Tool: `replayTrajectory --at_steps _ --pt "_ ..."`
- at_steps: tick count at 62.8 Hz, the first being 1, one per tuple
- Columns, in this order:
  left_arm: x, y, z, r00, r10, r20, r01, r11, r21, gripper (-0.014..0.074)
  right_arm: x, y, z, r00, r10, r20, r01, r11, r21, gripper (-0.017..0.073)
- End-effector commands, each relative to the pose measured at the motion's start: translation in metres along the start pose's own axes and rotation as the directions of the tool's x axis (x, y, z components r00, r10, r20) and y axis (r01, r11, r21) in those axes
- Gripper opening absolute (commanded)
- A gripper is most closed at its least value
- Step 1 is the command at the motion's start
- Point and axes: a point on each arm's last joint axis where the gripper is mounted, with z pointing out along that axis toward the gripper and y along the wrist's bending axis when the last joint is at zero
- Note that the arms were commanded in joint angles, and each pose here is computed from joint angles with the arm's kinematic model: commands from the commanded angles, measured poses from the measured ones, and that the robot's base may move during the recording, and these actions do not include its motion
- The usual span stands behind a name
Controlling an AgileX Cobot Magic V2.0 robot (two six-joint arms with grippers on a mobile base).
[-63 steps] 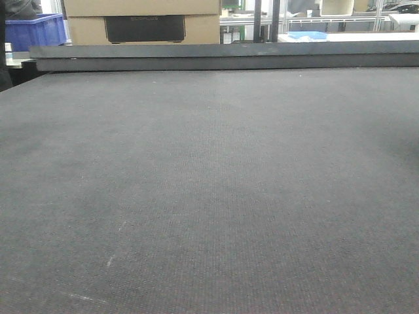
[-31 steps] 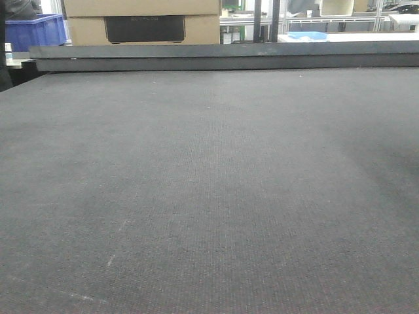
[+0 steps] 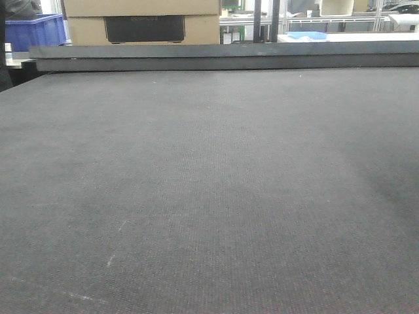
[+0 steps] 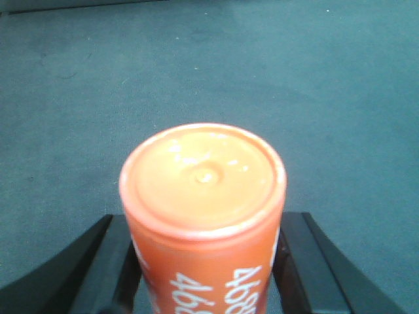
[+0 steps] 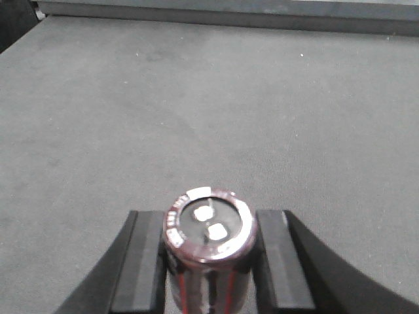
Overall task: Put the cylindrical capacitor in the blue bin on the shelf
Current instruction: 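Drive the base away from the bench holding both cylinders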
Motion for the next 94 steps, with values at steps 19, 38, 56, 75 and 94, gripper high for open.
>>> replayTrajectory --at_steps 19,38,56,75,94 --pt "-0.0071 0.0006 -0.0023 0.996 -0.011 0.083 0.011 1.000 -0.004 -0.0111 -0.0037 0.0002 -0.0044 0.999 -0.023 0.029 0.022 1.000 0.008 -0.0162" --pt "-0.0077 0.0006 -0.0023 0.996 -0.011 0.091 0.011 1.000 -0.005 -0.0111 -0.0037 0.0002 -0.0044 0.999 -0.023 0.029 0.022 1.000 0.008 -0.0162" --pt "-0.0077 0.0007 -0.0016 0.996 -0.011 0.088 0.011 1.000 -0.005 -0.0111 -0.0037 0.0001 -0.0038 0.999 -0.022 0.027 0.022 1.000 0.008 -0.0162" --pt "-0.0077 0.0007 -0.0016 0.996 -0.011 0.088 0.011 1.000 -0.005 -0.0111 -0.0039 0.0001 -0.0038 0.999 -0.022 0.029 0.022 1.000 0.008 -0.0162" --pt "-0.0077 0.0006 -0.0023 0.996 -0.011 0.090 0.011 1.000 -0.005 -0.0111 -0.0039 0.0001 -0.0038 0.999 -0.022 0.029 0.022 1.000 0.008 -0.0162"
